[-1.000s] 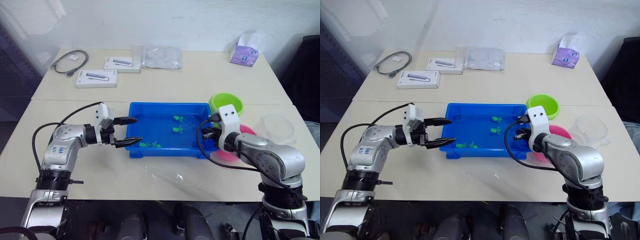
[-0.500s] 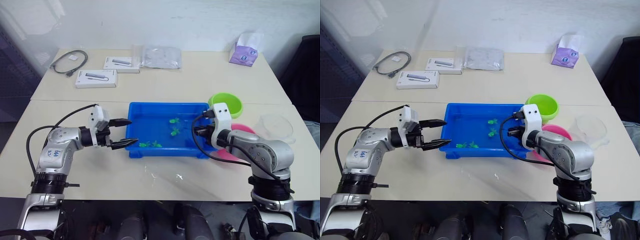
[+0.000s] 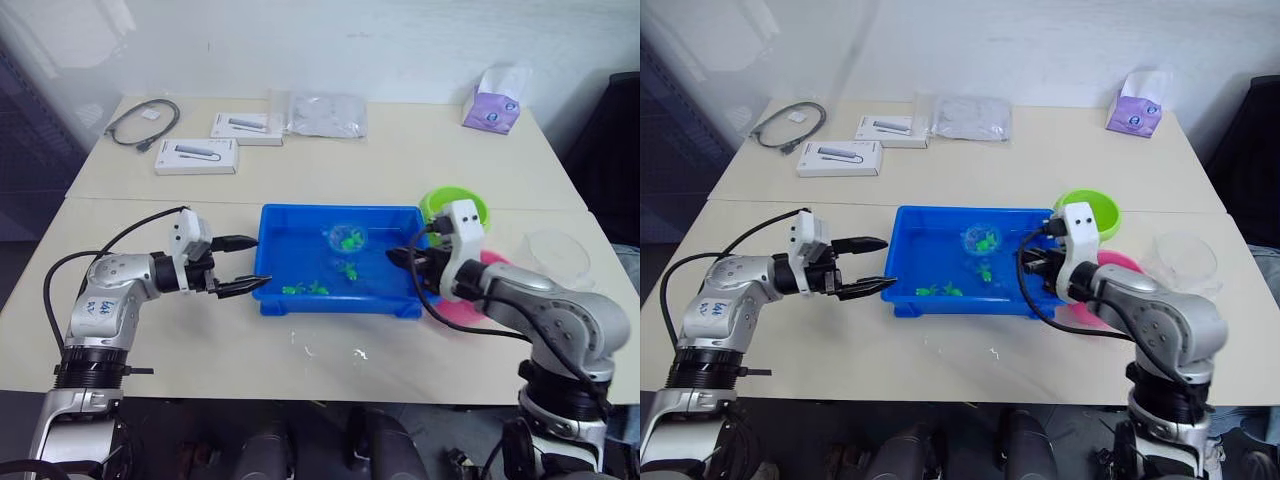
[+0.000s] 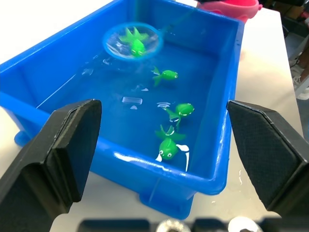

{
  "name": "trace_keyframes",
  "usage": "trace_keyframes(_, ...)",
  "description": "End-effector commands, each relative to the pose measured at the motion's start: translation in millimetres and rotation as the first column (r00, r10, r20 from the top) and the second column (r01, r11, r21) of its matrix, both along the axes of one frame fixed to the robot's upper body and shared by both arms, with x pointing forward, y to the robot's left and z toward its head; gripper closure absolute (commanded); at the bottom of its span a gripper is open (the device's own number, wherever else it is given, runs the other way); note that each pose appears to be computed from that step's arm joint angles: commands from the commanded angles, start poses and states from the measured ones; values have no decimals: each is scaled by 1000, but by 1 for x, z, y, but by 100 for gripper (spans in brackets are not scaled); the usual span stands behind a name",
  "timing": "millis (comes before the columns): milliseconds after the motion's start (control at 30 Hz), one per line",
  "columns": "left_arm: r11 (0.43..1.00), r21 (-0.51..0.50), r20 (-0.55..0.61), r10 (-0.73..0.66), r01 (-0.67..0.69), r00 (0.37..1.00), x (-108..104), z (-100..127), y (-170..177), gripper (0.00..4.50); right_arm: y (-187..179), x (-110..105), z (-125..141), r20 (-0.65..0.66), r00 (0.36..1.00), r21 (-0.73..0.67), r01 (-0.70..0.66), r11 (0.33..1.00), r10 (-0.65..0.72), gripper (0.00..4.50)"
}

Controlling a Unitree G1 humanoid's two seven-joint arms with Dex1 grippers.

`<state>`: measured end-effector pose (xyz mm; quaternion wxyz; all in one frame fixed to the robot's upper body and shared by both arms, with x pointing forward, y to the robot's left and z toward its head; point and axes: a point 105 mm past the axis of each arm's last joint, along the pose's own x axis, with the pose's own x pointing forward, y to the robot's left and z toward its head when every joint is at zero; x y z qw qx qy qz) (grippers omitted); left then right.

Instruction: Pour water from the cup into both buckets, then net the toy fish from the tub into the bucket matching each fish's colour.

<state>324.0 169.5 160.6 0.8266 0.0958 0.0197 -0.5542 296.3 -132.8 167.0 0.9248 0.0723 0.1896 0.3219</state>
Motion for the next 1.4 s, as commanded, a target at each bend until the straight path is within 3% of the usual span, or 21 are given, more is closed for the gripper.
trace_keyframes(33,998,-26,74,-51,53,996,-2,23,-9,5,-1,-12,31,178,984,39,-21,999,14,450)
trace_keyframes(367,988,-40,88,-145,149,986,4,36,-38,5,-44,-43,33,223,971,44,78,996,-86,450)
trace_keyframes(567,979,-50,81,-191,196,978,8,39,-49,5,-67,-53,47,279,947,40,154,987,-159,450)
trace_keyframes(800,969,-126,84,-203,213,975,17,56,-58,5,-124,-45,68,373,873,-61,361,931,-314,450)
trace_keyframes(967,967,-138,86,-204,215,975,20,57,-64,5,-152,-20,72,449,809,-124,477,870,-379,450)
trace_keyframes(1133,969,-142,93,-189,201,978,22,55,-68,5,-157,1,66,499,797,-220,497,839,-341,450)
trace_keyframes(1233,969,-147,98,-183,196,978,22,56,-71,5,-150,10,54,538,812,-365,468,805,-228,450)
trace_keyframes(1400,972,-143,106,-174,188,979,22,55,-70,5,-152,18,54,662,747,-524,514,679,-55,450)
